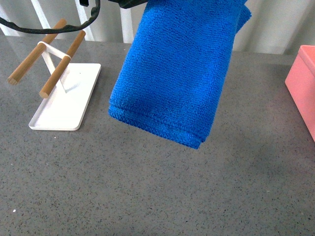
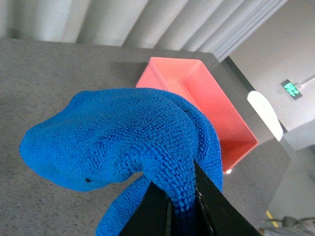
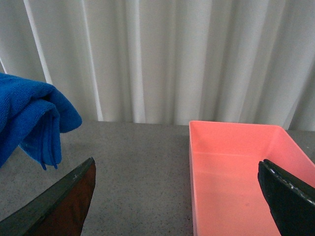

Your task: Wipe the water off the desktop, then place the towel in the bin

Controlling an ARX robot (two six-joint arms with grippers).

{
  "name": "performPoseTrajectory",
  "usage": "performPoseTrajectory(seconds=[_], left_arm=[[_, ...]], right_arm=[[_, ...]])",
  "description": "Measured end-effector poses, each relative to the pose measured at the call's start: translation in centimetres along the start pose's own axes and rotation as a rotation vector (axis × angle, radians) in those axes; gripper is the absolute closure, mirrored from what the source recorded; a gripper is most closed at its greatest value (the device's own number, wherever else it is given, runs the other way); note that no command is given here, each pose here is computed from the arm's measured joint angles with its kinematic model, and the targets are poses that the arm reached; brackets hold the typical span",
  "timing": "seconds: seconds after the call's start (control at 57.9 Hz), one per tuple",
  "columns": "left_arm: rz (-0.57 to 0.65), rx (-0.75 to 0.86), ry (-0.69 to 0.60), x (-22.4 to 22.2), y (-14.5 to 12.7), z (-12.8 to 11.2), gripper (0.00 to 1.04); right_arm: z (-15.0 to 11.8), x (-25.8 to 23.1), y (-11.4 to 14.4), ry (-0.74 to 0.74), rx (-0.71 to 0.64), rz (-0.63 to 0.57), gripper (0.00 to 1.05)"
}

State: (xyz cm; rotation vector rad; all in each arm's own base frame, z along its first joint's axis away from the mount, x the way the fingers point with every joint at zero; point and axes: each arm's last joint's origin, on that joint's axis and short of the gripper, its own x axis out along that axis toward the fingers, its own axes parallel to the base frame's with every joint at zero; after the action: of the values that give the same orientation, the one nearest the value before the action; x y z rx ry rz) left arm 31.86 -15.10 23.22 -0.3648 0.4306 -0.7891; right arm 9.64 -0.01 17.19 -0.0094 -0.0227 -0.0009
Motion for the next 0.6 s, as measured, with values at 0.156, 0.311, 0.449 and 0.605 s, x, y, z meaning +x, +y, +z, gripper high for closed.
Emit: performPoseTrajectory(seconds=[0.156,0.311,0.449,0.605], left_arm=[[0.002,0.012,-0.002,0.0,0.0,0.0,1.00],[0.000,0.015,-0.001,0.0,-0.1,0.0,1.00],[-0.001,0.016,-0.001,0.1,-0.1,0.0,1.00],[-0.001,0.017,-0.002,0.1,-0.1,0.0,1.00]], right_arm=[[0.0,0.0,0.0,0.003,0.000,0.000,0.07],[-0.6,0.9,-0.3,0.421,0.169,0.200,0.07],[0.6,2.2,-0.5,0.513,0.314,0.437,0.07],[1.8,4.5,0.1,0.543,0.307,0.688,0.07]])
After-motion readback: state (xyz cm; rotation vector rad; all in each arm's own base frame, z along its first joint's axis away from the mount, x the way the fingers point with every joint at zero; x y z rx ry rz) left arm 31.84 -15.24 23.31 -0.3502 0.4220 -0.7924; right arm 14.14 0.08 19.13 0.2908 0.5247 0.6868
